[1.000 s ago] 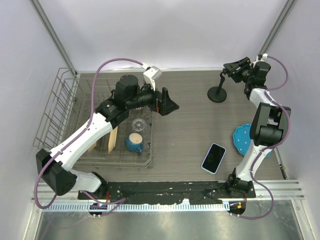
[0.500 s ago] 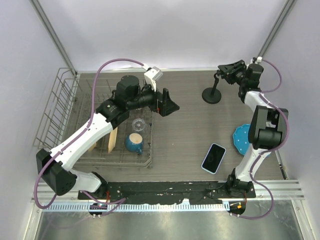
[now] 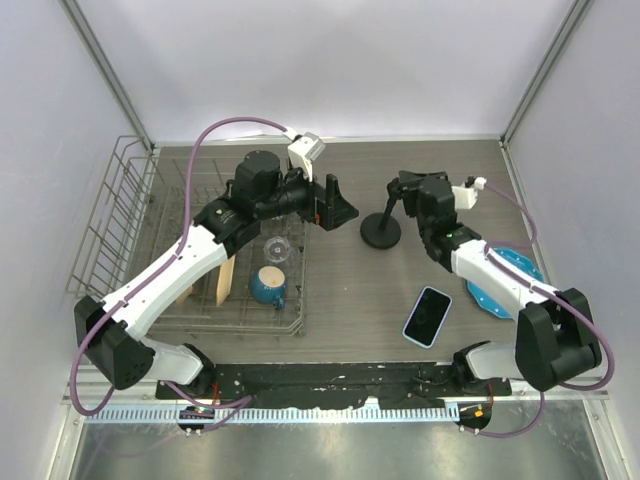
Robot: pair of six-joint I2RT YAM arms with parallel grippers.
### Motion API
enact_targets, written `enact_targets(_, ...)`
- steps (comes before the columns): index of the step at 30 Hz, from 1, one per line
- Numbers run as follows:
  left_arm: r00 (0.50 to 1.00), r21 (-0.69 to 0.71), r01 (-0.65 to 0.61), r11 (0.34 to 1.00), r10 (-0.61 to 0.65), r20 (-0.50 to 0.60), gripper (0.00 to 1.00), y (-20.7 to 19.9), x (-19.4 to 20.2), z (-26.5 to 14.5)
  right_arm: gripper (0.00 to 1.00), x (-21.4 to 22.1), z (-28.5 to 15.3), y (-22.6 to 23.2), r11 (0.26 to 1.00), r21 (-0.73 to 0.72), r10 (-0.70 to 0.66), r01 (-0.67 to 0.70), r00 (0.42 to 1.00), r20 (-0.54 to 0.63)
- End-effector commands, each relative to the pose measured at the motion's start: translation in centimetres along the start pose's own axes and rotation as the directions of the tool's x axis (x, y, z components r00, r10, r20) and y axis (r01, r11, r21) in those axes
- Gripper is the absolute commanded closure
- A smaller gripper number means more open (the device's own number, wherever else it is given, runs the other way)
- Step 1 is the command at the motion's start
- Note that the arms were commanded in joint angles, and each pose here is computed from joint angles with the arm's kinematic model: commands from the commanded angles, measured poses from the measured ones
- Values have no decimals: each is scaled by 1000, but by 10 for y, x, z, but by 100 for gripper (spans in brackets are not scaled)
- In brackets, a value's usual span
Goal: Place the phone on the phone stand
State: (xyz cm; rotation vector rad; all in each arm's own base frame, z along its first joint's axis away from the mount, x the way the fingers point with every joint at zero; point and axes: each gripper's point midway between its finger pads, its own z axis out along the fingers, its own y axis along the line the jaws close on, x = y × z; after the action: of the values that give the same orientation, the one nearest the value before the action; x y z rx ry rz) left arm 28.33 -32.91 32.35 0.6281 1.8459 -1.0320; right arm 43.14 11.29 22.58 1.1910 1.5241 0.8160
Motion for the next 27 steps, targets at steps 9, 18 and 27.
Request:
enact_targets(9,1000,-32,5,999,-4,24,4,5,-5,2,99,9,-40,26,993,-74,109,-90,944,311)
enact_targets(18,1000,-22,20,1000,-19,9,3,5,-1,6,50,23,-50,39,995,-102,44,-14,953,299)
enact_targets(27,999,-9,31,999,-31,-8,3,3,3,9,12,28,-63,59,968,-208,-85,139,964,251)
